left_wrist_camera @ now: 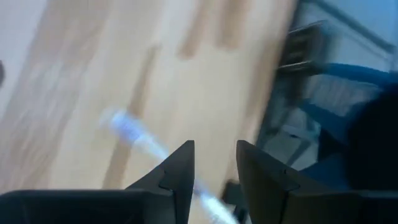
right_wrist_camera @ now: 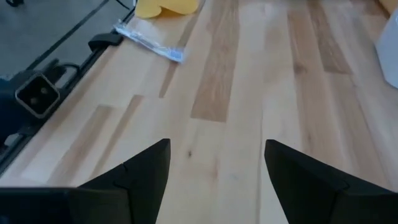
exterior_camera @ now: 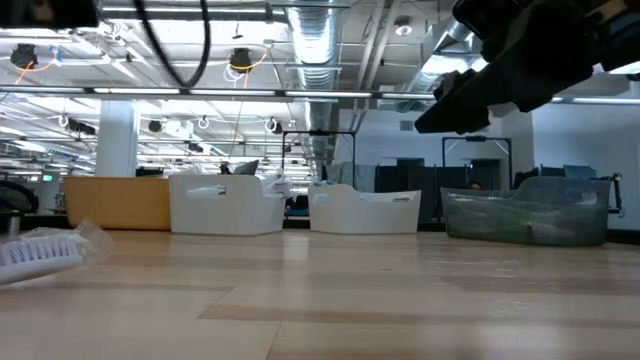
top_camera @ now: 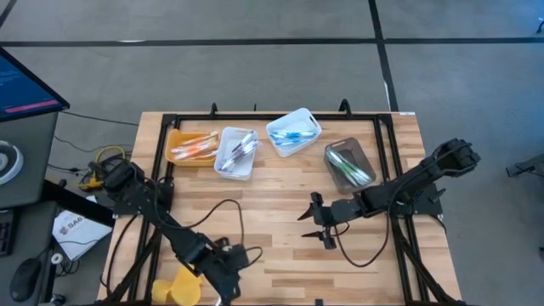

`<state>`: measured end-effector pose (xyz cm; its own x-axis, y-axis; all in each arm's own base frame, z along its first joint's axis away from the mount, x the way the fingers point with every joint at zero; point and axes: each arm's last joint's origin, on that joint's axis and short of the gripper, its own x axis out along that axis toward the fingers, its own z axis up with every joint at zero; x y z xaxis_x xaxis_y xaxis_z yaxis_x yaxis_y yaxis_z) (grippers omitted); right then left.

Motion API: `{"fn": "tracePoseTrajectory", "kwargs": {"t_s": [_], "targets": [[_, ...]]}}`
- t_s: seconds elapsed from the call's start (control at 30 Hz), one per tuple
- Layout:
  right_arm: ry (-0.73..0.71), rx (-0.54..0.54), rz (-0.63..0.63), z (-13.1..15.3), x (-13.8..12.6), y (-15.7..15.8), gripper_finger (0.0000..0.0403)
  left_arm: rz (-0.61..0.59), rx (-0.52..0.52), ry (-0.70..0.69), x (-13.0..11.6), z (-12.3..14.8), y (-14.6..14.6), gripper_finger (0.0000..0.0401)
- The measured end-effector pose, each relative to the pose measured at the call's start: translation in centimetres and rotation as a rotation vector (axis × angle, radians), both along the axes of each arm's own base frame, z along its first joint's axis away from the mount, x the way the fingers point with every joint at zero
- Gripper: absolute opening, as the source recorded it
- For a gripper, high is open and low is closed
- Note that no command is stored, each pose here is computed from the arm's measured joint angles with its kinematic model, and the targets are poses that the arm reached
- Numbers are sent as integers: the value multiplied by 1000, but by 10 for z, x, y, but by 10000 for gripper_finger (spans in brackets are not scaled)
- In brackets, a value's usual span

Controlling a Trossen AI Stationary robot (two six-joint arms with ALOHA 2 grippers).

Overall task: Pick & Place Toothbrushes
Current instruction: Put the purple toothbrush into the left white bin

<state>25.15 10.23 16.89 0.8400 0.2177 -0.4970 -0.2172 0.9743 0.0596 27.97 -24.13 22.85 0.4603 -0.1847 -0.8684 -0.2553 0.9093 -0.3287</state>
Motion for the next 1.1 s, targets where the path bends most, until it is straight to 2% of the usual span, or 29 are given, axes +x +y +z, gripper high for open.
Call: {"fn": "tracePoseTrajectory", "kwargs": {"t_s": [0.3,0.4,0.57,0.87,1.1], "targets": [[22,36,32,-5,4,12,255,266,-64,139,-11,-24,10,112],[24,44,47,-5,2,16,255,320,-98,185,-13,-31,12,112],[4,53,73,-3,0,23,255,366,-128,211,-13,-41,18,127],[-10,66,97,-2,-2,29,255,370,-147,199,-15,-53,20,217],[-3,81,89,-2,-3,30,255,367,-179,187,-13,-63,17,224]]}}
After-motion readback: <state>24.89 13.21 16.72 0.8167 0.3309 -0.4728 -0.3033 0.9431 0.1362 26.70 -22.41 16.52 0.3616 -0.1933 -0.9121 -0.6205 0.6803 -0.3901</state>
